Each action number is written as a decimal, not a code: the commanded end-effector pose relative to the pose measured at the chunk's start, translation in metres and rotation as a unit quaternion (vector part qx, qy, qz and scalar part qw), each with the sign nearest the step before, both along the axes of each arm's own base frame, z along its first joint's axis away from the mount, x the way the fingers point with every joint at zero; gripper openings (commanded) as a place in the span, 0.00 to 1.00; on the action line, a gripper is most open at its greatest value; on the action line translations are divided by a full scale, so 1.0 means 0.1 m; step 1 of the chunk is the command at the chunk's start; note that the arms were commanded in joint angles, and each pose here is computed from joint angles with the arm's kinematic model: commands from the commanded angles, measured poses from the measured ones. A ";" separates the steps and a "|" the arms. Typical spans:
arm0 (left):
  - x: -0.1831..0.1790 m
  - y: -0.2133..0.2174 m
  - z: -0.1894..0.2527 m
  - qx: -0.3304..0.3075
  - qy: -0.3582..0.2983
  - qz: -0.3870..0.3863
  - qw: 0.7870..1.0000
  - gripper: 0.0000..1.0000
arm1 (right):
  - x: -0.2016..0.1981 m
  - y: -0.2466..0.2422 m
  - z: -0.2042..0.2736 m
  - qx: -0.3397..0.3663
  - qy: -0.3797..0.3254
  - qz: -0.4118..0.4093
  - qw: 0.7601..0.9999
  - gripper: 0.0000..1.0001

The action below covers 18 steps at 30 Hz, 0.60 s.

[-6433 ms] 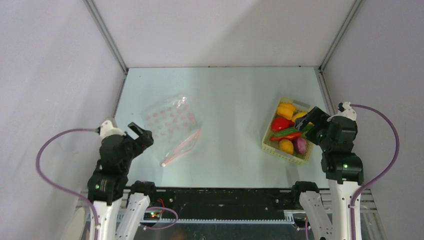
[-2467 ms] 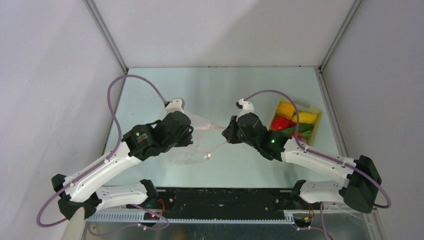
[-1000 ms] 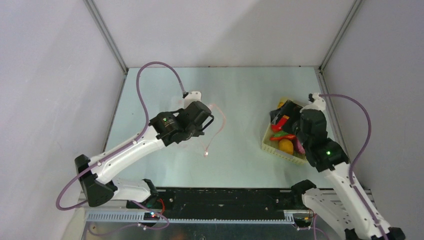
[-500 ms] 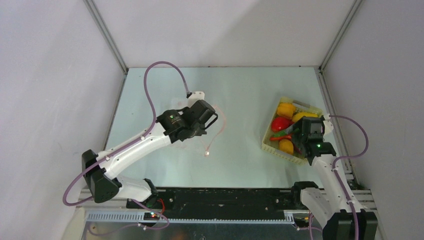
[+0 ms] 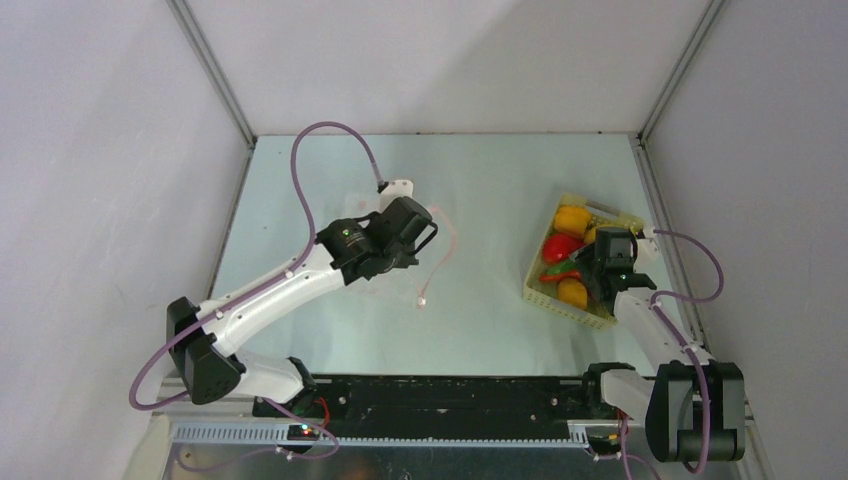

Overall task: Place the food in the zip-top bag and seal the zipper
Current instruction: Pick up the fake vegetable from the bin.

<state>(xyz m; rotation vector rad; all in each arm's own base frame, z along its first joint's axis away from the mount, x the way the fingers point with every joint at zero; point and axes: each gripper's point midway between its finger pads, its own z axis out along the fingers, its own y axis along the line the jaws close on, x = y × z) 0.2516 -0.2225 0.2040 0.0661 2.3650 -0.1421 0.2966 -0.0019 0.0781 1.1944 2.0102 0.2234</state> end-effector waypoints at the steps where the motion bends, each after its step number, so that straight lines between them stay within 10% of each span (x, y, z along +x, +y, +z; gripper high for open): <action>1: 0.03 -0.02 0.03 -0.020 -0.007 0.009 1.000 0.00 | 0.09 -0.11 -0.06 -0.004 -0.016 -0.042 0.999 0.55; 11: -0.03 -0.12 0.07 -0.074 -0.005 0.008 0.997 0.00 | 0.11 -0.12 0.13 -0.010 -0.062 -0.033 0.997 0.07; 18: -0.04 -0.16 0.08 -0.097 -0.001 0.021 0.995 0.00 | -0.07 -0.08 0.78 -0.028 -0.159 0.003 0.987 0.00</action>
